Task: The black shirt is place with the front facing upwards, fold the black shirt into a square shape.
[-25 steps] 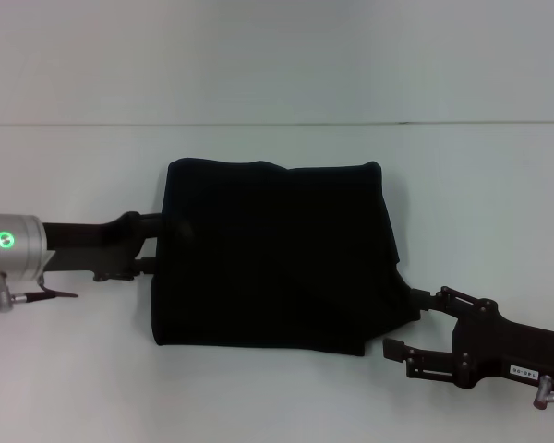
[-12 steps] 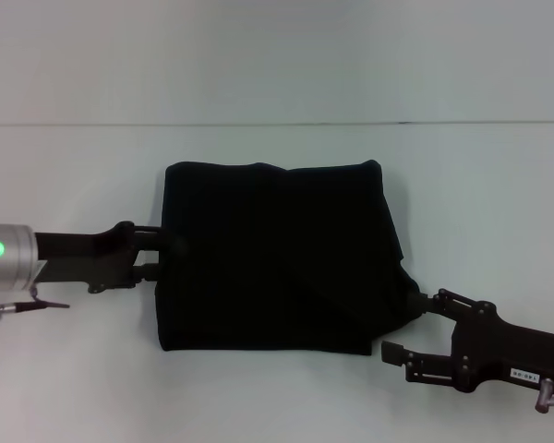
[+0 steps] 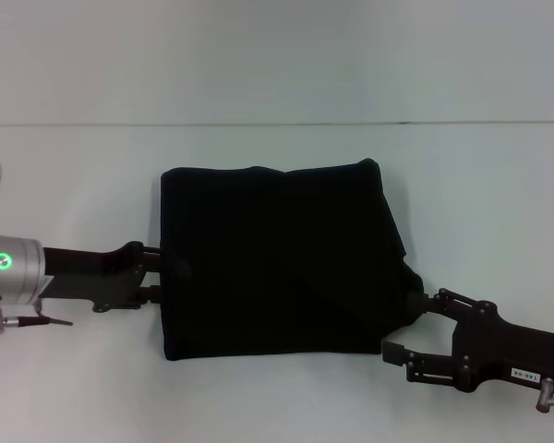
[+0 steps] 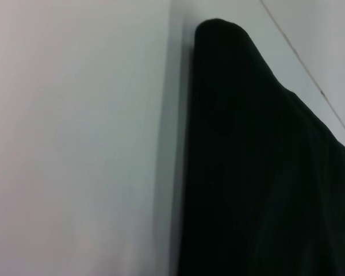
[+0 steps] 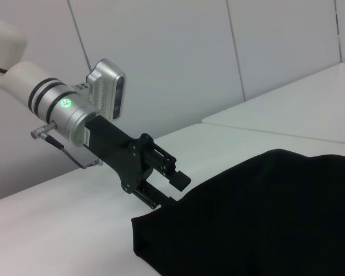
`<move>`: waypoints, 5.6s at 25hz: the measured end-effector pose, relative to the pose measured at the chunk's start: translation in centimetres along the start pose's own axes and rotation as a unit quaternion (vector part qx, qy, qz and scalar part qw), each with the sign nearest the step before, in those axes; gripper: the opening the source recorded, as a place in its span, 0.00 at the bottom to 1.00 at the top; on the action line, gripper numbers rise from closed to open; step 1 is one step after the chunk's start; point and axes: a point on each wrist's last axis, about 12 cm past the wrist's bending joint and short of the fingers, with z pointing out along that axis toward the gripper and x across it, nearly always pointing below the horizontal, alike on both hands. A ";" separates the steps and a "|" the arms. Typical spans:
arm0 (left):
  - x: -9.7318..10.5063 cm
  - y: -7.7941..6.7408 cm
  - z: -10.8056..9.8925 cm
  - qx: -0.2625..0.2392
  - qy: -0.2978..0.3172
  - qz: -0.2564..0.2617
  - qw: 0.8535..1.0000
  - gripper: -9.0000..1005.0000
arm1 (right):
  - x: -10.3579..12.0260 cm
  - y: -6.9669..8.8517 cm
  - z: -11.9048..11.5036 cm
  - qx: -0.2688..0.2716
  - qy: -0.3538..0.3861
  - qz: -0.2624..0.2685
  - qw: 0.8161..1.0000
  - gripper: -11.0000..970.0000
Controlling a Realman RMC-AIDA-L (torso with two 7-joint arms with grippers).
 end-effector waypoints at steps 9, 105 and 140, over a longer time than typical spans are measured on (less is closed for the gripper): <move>-0.6 0.2 -1.7 0.000 -0.001 -0.007 1.000 0.62 | -0.1 -0.1 0.0 0.001 -0.001 -0.001 1.000 0.97; -0.4 -0.5 1.0 0.009 -0.059 0.033 0.998 0.90 | -1.1 -0.4 0.1 -0.004 -0.021 -0.004 1.000 0.97; -0.9 -1.2 1.4 -0.011 -0.052 0.079 0.995 0.08 | -1.2 -0.3 0.0 -0.007 -0.027 -0.003 1.000 0.97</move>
